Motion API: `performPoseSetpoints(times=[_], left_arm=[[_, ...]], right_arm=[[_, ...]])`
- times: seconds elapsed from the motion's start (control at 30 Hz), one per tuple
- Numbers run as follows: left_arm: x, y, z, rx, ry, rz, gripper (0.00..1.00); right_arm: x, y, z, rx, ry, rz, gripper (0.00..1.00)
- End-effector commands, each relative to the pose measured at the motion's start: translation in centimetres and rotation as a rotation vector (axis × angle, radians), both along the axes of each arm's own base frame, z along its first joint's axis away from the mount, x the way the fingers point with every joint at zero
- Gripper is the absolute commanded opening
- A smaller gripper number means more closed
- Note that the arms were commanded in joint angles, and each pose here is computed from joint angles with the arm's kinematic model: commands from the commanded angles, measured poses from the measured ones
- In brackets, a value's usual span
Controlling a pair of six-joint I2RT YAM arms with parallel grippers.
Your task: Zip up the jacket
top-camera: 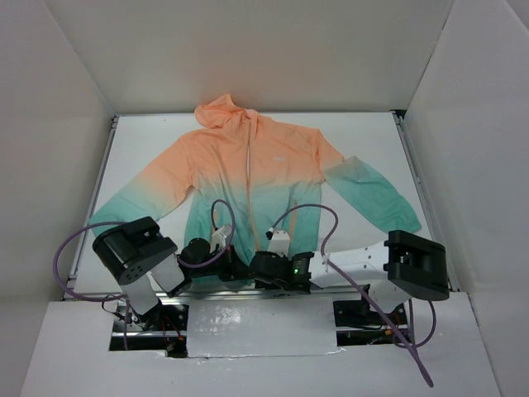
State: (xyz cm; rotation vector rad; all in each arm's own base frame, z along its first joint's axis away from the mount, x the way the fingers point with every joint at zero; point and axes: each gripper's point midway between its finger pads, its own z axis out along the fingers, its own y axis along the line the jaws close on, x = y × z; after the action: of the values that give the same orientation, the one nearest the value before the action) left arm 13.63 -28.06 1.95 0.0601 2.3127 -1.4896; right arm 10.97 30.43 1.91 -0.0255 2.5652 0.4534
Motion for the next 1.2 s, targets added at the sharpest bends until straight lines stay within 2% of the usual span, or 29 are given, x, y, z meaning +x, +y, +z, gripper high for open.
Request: performPoseSetpoints(times=[0.0,0.13,0.17,0.23,0.33,0.47,0.77,0.97,1.17], left_arm=[[-0.4,-0.9,1.8,-0.069,-0.064,-0.050,0.00],[-0.3,-0.9,1.7,-0.066,-0.061,-0.042,0.00],[-0.2,-0.9,1.7,-0.066,-0.060,-0.040,0.00],[-0.2,-0.9,1.7,-0.065,-0.060,-0.034,0.00],[0.0,-0.9,1.8,-0.067,-0.064,-0.028,0.00],[0.4,-1.0,1.7,-0.058,-0.057,-0.012,0.00],[2.3,-2.2,2.3,-0.058,-0.074,0.016,0.00],[4.5,-3.6,2.6,-0.017,-0.100,0.023,0.00],[7.5,-3.5,2.8,-0.019,-0.094,0.064,0.00]], right_arm=[[-2.5,1.3,0.3,0.126,0.095,0.081,0.54],[-3.4,2.1,2.0,0.216,0.134,0.121,0.55],[-4.0,2.4,2.1,0.249,0.168,0.143,0.61],[-4.0,2.5,2.6,0.298,0.191,0.133,0.61],[-3.3,1.0,0.6,0.299,0.233,0.049,0.60],[-3.1,0.4,-0.4,0.341,0.272,0.022,0.57],[-0.6,0.0,0.6,0.463,0.209,-0.036,0.52],[2.7,-1.6,1.9,0.466,0.140,-0.080,0.52],[5.3,-4.3,2.6,0.384,0.078,-0.113,0.54]])
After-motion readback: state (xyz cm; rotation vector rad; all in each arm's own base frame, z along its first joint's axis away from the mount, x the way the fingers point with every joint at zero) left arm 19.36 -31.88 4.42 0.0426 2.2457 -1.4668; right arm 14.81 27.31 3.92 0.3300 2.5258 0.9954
